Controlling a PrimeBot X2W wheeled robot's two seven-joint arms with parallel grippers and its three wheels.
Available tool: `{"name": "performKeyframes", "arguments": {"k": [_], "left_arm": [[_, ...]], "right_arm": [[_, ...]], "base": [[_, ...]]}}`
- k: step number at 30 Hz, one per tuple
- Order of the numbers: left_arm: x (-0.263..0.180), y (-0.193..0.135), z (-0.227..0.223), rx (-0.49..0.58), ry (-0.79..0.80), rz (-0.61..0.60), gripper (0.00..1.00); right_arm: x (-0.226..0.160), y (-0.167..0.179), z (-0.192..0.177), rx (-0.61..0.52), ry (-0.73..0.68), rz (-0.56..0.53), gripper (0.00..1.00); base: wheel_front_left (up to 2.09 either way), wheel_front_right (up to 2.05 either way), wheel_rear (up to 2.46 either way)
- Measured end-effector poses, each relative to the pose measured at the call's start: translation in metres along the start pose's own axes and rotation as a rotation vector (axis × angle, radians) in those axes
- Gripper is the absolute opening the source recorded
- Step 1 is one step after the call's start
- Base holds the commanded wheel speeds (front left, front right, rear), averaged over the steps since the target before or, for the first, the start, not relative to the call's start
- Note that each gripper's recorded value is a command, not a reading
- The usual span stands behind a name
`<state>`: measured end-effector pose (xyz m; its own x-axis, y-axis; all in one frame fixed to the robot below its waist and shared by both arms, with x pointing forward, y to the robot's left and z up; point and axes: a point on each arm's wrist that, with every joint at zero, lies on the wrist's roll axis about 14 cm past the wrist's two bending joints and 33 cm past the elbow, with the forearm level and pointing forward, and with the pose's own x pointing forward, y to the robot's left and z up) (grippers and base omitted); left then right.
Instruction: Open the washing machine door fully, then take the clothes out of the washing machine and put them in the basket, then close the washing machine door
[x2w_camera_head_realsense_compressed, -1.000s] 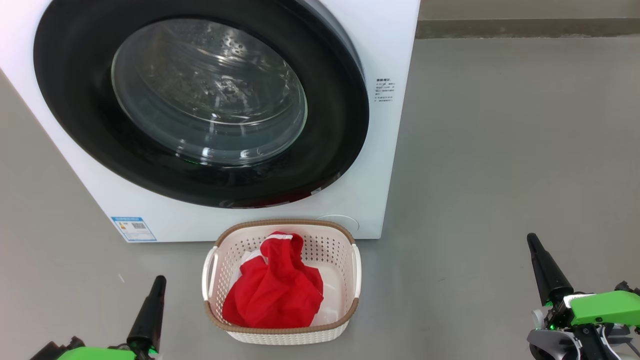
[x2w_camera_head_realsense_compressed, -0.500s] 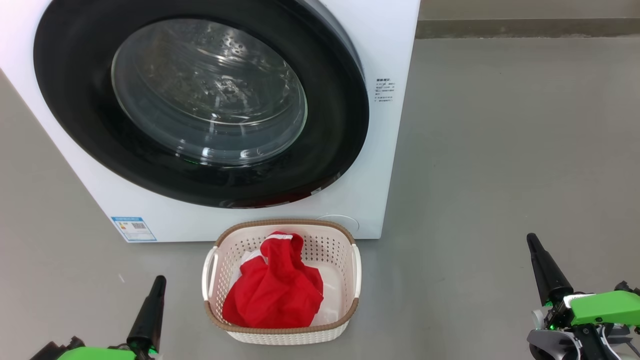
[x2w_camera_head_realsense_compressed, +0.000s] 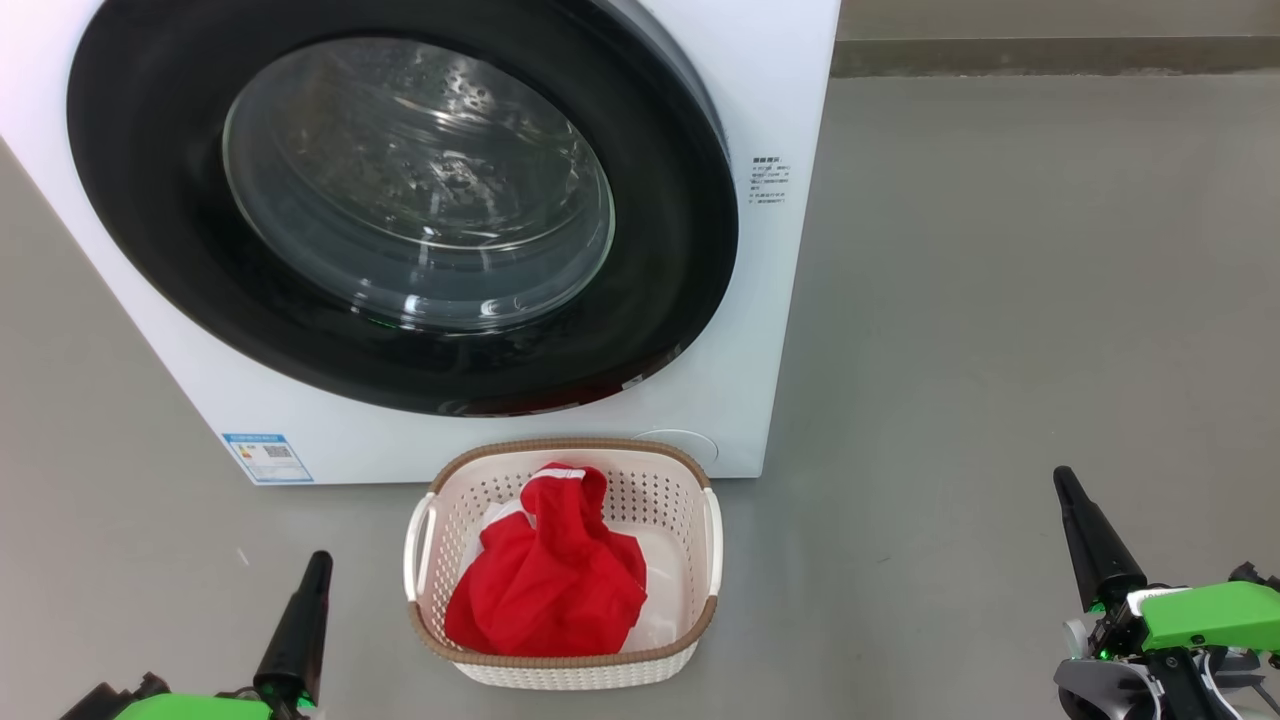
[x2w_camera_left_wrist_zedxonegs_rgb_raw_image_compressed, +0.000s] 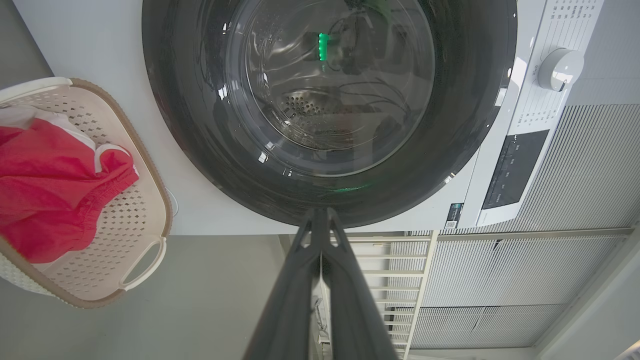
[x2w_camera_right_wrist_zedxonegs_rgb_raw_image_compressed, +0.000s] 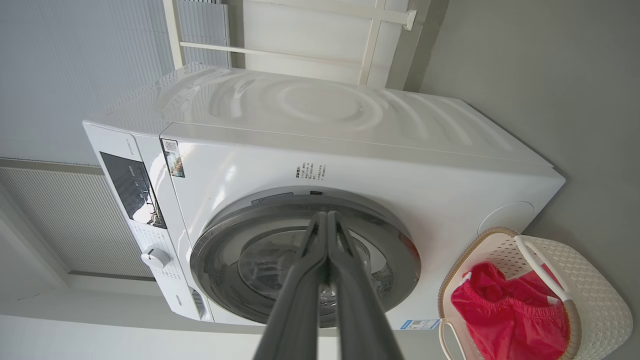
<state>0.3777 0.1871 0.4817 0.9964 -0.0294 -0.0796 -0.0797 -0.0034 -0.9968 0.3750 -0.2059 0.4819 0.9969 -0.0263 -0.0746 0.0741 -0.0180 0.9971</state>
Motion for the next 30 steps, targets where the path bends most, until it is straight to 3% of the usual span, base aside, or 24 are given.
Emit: {"name": "performKeyframes", "arguments": {"k": [30], "left_arm": [[0.0,-0.0001,0.0001,0.0,0.0,0.0,0.0]], "right_arm": [[-0.0001,-0.0001,-0.0003,0.003,-0.001,0.0,0.0]], "base": [[0.0,0.0,0.0]]}}
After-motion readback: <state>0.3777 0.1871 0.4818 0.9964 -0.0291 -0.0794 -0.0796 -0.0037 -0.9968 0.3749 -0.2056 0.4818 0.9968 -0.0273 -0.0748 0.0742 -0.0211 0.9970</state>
